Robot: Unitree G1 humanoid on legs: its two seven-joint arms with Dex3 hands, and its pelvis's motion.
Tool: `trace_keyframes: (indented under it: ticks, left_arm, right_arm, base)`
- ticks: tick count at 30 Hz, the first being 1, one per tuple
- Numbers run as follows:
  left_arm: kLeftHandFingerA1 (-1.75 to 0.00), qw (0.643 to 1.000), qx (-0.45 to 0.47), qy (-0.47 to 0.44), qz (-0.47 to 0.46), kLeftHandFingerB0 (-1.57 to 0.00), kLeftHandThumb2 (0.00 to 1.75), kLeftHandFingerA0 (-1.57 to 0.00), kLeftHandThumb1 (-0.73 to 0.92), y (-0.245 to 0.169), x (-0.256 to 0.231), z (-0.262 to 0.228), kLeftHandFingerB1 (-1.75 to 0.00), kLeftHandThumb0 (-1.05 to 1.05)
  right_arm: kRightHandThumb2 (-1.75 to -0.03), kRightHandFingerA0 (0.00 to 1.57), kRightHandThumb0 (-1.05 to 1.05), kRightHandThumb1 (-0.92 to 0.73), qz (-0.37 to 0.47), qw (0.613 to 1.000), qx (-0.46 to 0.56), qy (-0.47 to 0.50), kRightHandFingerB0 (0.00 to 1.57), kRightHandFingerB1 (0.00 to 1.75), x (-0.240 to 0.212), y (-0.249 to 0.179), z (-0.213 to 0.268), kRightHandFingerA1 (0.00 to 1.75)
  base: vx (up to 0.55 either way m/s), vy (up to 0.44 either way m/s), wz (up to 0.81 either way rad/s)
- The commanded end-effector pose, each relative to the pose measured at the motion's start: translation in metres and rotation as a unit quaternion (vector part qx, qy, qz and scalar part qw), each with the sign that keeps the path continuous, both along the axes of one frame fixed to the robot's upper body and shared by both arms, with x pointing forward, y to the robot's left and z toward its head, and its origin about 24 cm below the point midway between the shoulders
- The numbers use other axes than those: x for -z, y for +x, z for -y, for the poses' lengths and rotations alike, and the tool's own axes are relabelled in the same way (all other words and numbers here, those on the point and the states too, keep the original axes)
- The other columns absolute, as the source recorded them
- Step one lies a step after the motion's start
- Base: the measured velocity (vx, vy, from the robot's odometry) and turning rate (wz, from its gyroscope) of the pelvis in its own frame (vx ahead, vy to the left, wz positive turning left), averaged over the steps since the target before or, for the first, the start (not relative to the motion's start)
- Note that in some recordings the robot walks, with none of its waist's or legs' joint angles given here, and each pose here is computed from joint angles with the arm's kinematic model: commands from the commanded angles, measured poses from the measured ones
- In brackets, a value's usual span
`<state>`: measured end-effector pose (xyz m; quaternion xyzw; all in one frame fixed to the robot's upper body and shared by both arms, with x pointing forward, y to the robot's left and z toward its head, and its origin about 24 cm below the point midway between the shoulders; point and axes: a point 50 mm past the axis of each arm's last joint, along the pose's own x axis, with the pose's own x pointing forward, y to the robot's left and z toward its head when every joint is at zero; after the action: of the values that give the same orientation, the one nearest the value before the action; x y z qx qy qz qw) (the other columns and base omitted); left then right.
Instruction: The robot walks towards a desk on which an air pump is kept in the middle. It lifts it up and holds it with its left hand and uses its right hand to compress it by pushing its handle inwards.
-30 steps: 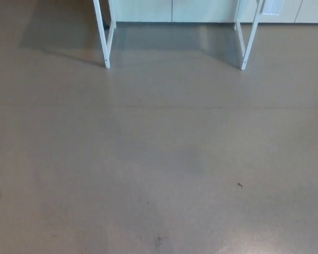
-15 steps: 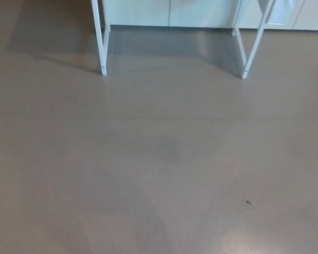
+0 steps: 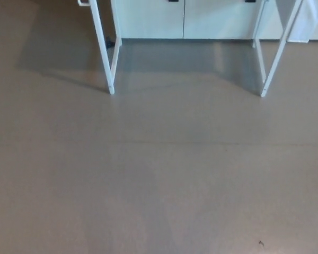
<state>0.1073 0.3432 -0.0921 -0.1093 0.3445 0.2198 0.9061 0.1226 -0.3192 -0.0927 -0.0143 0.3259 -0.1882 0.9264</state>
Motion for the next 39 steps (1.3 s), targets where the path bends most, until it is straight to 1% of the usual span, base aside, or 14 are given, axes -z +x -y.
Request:
trace_keyframes:
  ticks: [1, 5, 9, 10, 12, 13, 19, 23, 24, 26, 29, 31, 34, 39]
  left_arm:
    - [-0.52, 1.0, -0.001, 0.016, 0.016, -0.24, 0.9, -0.17, 0.46, 0.0009, -0.0067, -0.0082, -0.52, 0.05]
    - [-0.51, 1.0, -0.002, 0.017, 0.016, -0.25, 0.9, -0.17, 0.46, 0.0005, -0.0062, -0.0085, -0.52, 0.07]
    - [-0.52, 0.999, 0.003, 0.036, 0.006, -0.3, 0.88, -0.2, 0.43, 0.0003, -0.006, -0.0081, -0.53, 0.05]
    - [-0.52, 0.999, 0.004, 0.035, 0.01, -0.28, 0.87, -0.2, 0.42, 0.0004, -0.0063, -0.0079, -0.53, 0.05]
    - [-0.52, 0.999, 0.005, 0.036, 0.012, -0.28, 0.87, -0.2, 0.42, 0.0008, -0.0068, -0.0077, -0.53, 0.05]
    - [-0.53, 0.999, 0.004, 0.037, 0.013, -0.28, 0.87, -0.21, 0.41, 0.0017, -0.0071, -0.0078, -0.53, 0.05]
    - [-0.53, 0.999, -0.002, 0.037, 0.01, -0.3, 0.87, -0.21, 0.42, -0.0027, -0.0053, -0.0084, -0.53, 0.06]
    - [-0.53, 0.999, 0.005, 0.035, 0.008, -0.28, 0.87, -0.2, 0.42, -0.0054, -0.0044, -0.0081, -0.53, 0.05]
    - [-0.4, 0.999, 0.008, 0.038, 0.002, -0.36, 0.58, -0.35, 0.58, -0.0065, -0.0026, -0.0073, -0.35, 0.06]
    - [-0.39, 0.999, 0.006, 0.037, 0.001, -0.4, 0.57, -0.34, 0.59, -0.0058, -0.0015, -0.0062, -0.36, 0.05]
    - [-0.4, 0.999, 0.006, 0.04, 0.003, -0.38, 0.58, -0.35, 0.59, -0.0058, -0.0017, -0.0057, -0.36, 0.08]
    - [-0.4, 0.998, 0.018, 0.052, 0.0, -0.39, 0.57, -0.35, 0.59, -0.0061, -0.0022, -0.0065, -0.35, 0.02]
    - [-0.41, 0.998, 0.021, 0.058, -0.003, -0.42, 0.56, -0.37, 0.56, -0.0058, -0.0022, -0.007, -0.36, 0.01]
    - [-0.4, 0.998, 0.01, 0.054, -0.005, -0.43, 0.57, -0.36, 0.58, -0.0063, -0.0009, -0.0072, -0.37, 0.02]
  right_arm:
    - [-0.62, 0.49, -0.2, -0.73, 0.005, 1.0, 0.006, 0.011, 0.32, 0.34, -0.0003, -0.0004, 0.0006, 0.41]
    - [-0.61, 0.5, -0.16, -0.72, 0.006, 1.0, 0.013, 0.012, 0.33, 0.34, 0.0001, 0.0007, 0.0001, 0.42]
    - [-0.6, 0.5, -0.16, -0.7, 0.006, 1.0, 0.005, 0.009, 0.33, 0.34, -0.0005, 0.0013, -0.0001, 0.42]
    - [-0.93, 0.42, -0.13, -0.51, 0.008, 1.0, 0.002, 0.009, 0.19, 0.5, -0.0008, 0.0022, -0.0004, 0.6]
    - [-0.93, 0.42, -0.13, -0.51, 0.009, 1.0, 0.003, 0.01, 0.19, 0.5, -0.0008, 0.003, -0.0005, 0.6]
    - [-0.6, 0.51, -0.15, -0.7, 0.01, 1.0, 0.003, 0.011, 0.33, 0.34, -0.0007, 0.004, -0.0004, 0.43]
    - [-0.6, 0.5, -0.17, -0.69, 0.005, 1.0, -0.004, 0.008, 0.33, 0.34, 0.0005, 0.0014, -0.0014, 0.42]
    - [-0.6, 0.52, -0.16, -0.69, 0.0, 1.0, -0.003, 0.009, 0.33, 0.34, 0.0015, 0.0, -0.0015, 0.42]
    - [-0.6, 0.51, -0.17, -0.68, -0.003, 1.0, -0.003, 0.007, 0.32, 0.34, 0.0017, -0.0021, -0.0002, 0.42]
    - [-0.6, 0.51, -0.17, -0.68, -0.005, 1.0, -0.001, 0.004, 0.34, 0.34, 0.0018, -0.0017, 0.0008, 0.42]
    - [-0.6, 0.53, -0.16, -0.69, -0.004, 1.0, -0.001, 0.006, 0.33, 0.34, 0.0012, 0.0, 0.0001, 0.43]
    - [-0.6, 0.51, -0.16, -0.69, 0.0, 1.0, -0.006, 0.006, 0.33, 0.34, 0.0004, 0.0015, -0.0011, 0.42]
    - [-0.6, 0.5, -0.17, -0.69, -0.003, 1.0, -0.008, 0.003, 0.32, 0.34, 0.0003, 0.0023, -0.0014, 0.41]
    - [-0.6, 0.5, -0.17, -0.69, -0.005, 1.0, -0.009, 0.004, 0.33, 0.34, 0.0009, 0.0022, -0.0016, 0.41]
  base:
    - [0.29, 0.136, -0.21]
    - [0.57, 0.237, -0.28]
    - [0.5, 0.109, -0.16]
    - [0.39, 0.129, -0.09]
    - [0.38, 0.082, 0.07]
    - [0.38, 0.064, 0.12]
    - [0.38, -0.035, 0.27]
    - [0.52, -0.17, 0.4]
    - [0.48, -0.193, -0.03]
    - [0.39, -0.144, -0.02]
    - [0.41, -0.038, -0.19]
    - [0.41, 0.048, -0.32]
    - [0.48, 0.157, 0.04]
    - [0.55, 0.199, -0.28]
